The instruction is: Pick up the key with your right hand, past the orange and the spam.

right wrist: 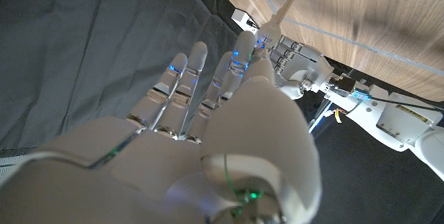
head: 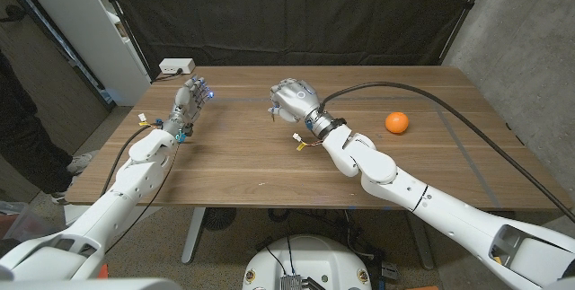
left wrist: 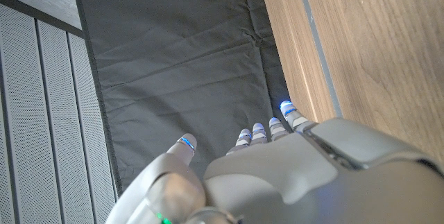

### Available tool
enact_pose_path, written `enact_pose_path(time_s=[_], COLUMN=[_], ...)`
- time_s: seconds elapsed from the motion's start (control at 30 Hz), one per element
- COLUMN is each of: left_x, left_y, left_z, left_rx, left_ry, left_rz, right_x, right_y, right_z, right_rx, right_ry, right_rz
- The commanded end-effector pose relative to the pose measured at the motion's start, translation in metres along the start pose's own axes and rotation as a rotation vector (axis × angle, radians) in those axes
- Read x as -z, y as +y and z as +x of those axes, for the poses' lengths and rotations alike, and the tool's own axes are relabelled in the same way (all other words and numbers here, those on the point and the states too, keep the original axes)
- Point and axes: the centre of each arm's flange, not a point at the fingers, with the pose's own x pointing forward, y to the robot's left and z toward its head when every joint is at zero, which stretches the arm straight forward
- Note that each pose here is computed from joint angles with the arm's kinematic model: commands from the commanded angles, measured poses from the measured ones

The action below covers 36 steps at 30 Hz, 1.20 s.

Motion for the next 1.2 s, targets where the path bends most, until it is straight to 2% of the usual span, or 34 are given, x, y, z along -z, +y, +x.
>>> enact_pose_path(time_s=[0.03, 0.57, 0.8, 1.07, 1.2], left_x=[-0.002, -0.001, -0.004, -0.007, -0.009], left_y=[0.0, 0.001, 0.003, 0.003, 0.003], left_z=[-0.005, -0.018, -0.024, -0.027, -0.028], left_rx=[0.001, 0.006, 0.015, 0.035, 0.046], left_ry=[-0.004, -0.002, -0.002, 0.0, -0.002], left_rz=[-0.001, -0.006, 0.005, 0.01, 0.012], right_x=[0.004, 0.005, 0.011, 0.011, 0.014], right_y=[-0.011, -0.024, -0.031, -0.036, -0.038], right_z=[-0.002, 0.0, 0.0, -0.004, -0.003], right_rx=[-0.002, -0.016, -0.021, -0.018, -0.035], right_ry=[-0.019, -0.037, -0.036, -0.035, -0.053], right_rz=[-0.004, -0.001, 0.015, -0.015, -0.017])
